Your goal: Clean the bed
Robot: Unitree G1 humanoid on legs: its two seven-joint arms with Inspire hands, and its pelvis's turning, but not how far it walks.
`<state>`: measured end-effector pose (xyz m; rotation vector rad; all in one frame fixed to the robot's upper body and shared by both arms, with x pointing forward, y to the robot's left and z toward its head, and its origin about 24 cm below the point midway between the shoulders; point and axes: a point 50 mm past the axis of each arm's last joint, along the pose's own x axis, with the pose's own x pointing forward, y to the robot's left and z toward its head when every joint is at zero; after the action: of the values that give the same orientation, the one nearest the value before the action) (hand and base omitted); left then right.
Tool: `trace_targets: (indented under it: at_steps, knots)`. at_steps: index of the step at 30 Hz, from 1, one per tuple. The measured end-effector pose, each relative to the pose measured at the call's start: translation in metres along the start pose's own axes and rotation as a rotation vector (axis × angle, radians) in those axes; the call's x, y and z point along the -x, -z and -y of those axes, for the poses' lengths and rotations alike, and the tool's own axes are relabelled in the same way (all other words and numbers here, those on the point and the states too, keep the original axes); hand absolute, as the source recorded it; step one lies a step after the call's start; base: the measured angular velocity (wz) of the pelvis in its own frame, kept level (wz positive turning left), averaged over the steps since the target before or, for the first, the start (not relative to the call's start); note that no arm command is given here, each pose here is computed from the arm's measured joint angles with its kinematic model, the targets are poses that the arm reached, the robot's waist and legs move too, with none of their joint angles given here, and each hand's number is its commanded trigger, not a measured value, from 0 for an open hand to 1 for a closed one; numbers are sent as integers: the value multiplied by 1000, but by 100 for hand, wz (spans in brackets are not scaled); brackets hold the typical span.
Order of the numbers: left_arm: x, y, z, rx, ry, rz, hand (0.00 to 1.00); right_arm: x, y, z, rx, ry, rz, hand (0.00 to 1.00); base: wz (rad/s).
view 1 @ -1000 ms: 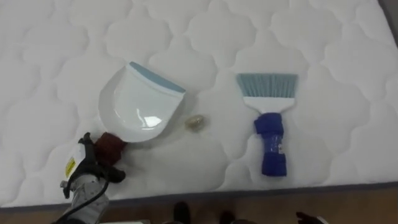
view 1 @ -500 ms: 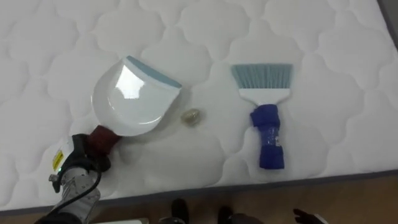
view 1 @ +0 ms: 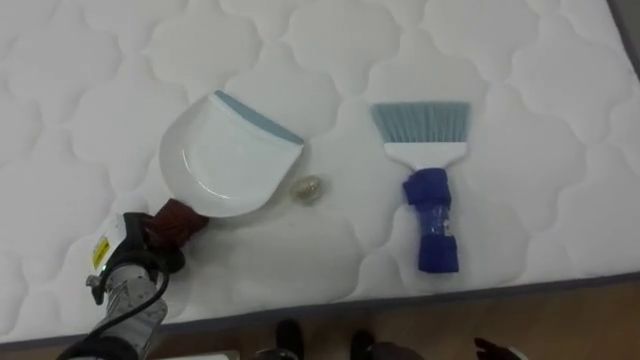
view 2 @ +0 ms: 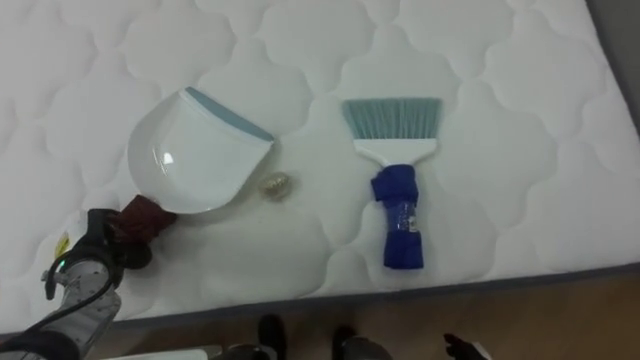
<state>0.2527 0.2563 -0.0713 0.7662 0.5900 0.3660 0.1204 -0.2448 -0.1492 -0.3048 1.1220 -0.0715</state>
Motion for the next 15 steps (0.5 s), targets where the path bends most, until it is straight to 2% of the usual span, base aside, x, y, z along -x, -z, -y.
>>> trace_targets:
  at_steps: [12,15]
  knots:
    - [-1,1,-3,-8,-3,13,100,0,1,1,-104,13,-10,0,0]
    - [-6,1,-14,-43,-33,37,100,0,0,4,-168,23,-1,0,0]
